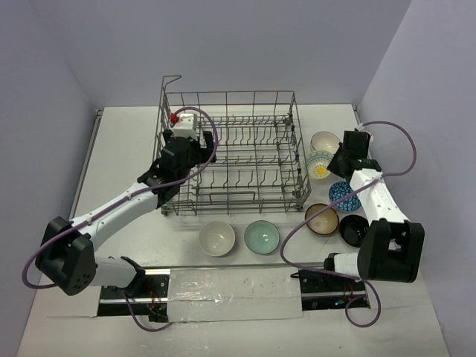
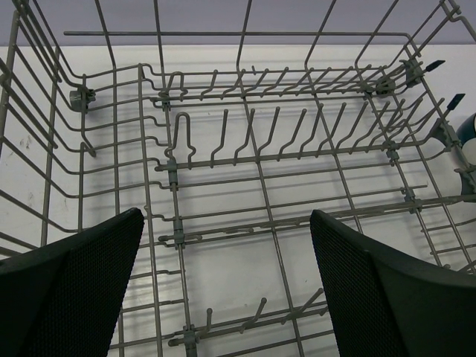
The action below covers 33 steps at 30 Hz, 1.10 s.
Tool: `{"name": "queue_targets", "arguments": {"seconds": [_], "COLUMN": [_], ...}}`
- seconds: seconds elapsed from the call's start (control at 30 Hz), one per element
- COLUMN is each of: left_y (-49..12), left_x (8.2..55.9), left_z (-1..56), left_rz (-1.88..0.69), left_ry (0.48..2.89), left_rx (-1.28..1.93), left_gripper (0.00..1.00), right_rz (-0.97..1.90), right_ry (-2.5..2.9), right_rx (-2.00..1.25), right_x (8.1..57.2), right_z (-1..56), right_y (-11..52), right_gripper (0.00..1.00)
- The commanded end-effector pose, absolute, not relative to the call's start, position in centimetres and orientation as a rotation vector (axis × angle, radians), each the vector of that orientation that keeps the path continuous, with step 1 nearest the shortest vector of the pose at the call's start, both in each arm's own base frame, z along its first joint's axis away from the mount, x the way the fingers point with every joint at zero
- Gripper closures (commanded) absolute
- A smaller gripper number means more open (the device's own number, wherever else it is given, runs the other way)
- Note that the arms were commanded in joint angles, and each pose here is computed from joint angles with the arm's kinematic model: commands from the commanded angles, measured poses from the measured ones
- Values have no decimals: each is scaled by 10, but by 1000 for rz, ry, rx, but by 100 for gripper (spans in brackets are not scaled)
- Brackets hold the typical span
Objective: Load the bowls into the dish rack
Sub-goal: Pick up the bowl from the center of the board, then pass from the right arm to the left
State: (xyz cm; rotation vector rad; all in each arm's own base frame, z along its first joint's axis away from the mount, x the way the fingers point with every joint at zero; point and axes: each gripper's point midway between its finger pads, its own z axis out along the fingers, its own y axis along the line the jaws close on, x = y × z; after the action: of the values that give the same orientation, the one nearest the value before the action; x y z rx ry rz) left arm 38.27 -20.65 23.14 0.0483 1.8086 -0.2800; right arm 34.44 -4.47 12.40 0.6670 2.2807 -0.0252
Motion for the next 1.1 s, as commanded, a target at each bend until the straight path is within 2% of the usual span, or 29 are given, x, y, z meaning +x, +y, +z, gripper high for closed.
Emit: {"name": "queue_targets", "arguments": {"seconds": [0.0, 0.43, 0.9, 1.07], "left_y": [-205, -223, -263, -282], "left_x": [382, 380, 372, 365], "left_z": [251, 261, 301, 311], "left_rz": [-271, -243, -338, -378], "left_ry": [1759, 1744, 1607, 1561], "left_rx": [43, 142, 481, 660], "left_gripper": [1, 1, 2, 1], "right_rz": [-5, -69, -52, 137], "right_ry": [2143, 1991, 1936, 1975], "right_rx": [651, 640, 554, 413], "right_x": [356, 342, 354, 370], "right_z": [169, 229, 293, 310], "right_y": [-46, -51, -36, 4], "right_gripper": [100, 100, 100, 100]}}
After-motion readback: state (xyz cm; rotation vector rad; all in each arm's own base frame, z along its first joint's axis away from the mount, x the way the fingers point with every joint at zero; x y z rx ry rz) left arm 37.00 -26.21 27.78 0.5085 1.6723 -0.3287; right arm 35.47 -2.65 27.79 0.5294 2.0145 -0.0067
